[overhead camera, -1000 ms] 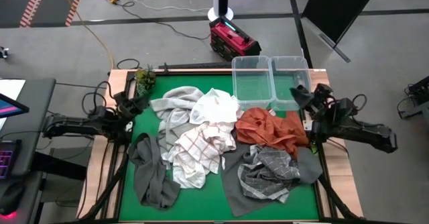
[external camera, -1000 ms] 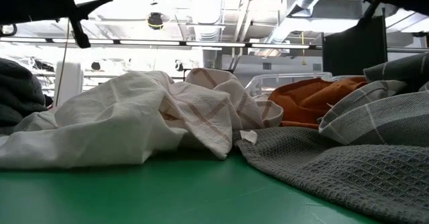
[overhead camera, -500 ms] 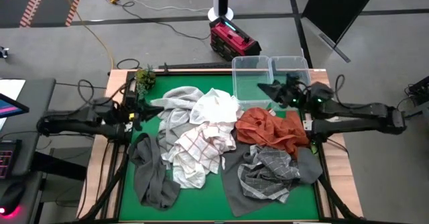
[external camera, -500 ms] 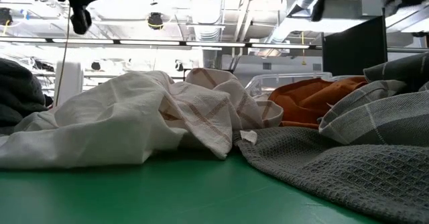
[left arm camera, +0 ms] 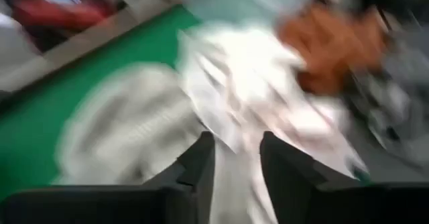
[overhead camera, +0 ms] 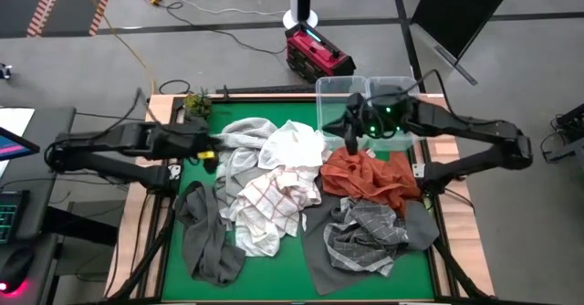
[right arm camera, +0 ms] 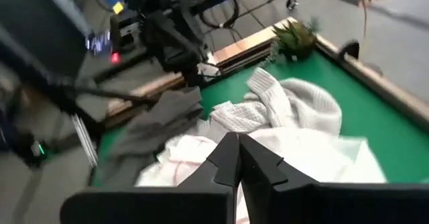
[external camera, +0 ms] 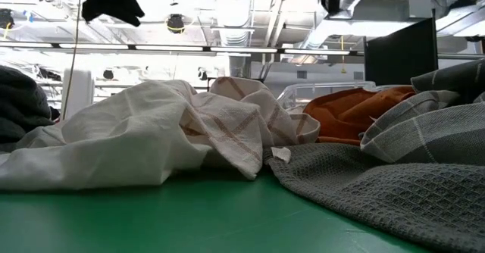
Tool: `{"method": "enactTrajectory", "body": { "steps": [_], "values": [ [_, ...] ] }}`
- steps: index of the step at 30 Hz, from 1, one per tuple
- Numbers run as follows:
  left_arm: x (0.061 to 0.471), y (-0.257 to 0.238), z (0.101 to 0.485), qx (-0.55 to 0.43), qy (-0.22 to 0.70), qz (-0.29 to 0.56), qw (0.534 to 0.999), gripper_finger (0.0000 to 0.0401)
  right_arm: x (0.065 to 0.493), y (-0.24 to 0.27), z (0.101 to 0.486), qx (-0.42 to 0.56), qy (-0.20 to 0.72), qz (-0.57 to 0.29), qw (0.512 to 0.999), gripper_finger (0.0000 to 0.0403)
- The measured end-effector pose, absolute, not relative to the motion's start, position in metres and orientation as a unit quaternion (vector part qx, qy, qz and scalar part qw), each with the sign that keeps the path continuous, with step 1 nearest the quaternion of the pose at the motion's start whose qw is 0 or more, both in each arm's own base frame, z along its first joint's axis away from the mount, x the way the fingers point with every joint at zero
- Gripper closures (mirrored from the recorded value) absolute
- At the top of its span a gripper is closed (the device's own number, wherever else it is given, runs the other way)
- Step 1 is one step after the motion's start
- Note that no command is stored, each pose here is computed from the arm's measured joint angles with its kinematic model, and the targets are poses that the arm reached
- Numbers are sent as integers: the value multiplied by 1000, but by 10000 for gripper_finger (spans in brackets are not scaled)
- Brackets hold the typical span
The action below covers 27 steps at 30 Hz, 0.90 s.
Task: Sort towels by color in basket
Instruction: Put the left dark gray towel into the left transparent bin
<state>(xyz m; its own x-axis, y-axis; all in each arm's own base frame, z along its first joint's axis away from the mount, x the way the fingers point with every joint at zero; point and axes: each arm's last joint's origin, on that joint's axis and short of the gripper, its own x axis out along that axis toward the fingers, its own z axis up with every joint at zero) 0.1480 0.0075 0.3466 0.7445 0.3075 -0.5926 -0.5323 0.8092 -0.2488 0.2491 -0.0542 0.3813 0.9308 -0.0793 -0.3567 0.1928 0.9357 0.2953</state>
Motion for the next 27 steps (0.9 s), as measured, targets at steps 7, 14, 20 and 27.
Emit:
{"method": "enactTrajectory", "body": {
  "steps": [7, 14, 20, 27],
  "values": [
    [178, -15, 337, -218, 461, 11, 860, 255, 264, -46, 398, 4, 255, -16, 967, 332],
    [195, -40, 312, -167, 588, -64, 789, 254, 252, -52, 419, -78, 295, -8, 952, 250],
    [210, -63, 284, -94, 664, -86, 737, 248, 231, -62, 438, -70, 272, -49, 958, 165],
    [213, -92, 245, 28, 737, -162, 656, 216, 231, -62, 438, -38, 272, -57, 960, 143]
  ]
}}
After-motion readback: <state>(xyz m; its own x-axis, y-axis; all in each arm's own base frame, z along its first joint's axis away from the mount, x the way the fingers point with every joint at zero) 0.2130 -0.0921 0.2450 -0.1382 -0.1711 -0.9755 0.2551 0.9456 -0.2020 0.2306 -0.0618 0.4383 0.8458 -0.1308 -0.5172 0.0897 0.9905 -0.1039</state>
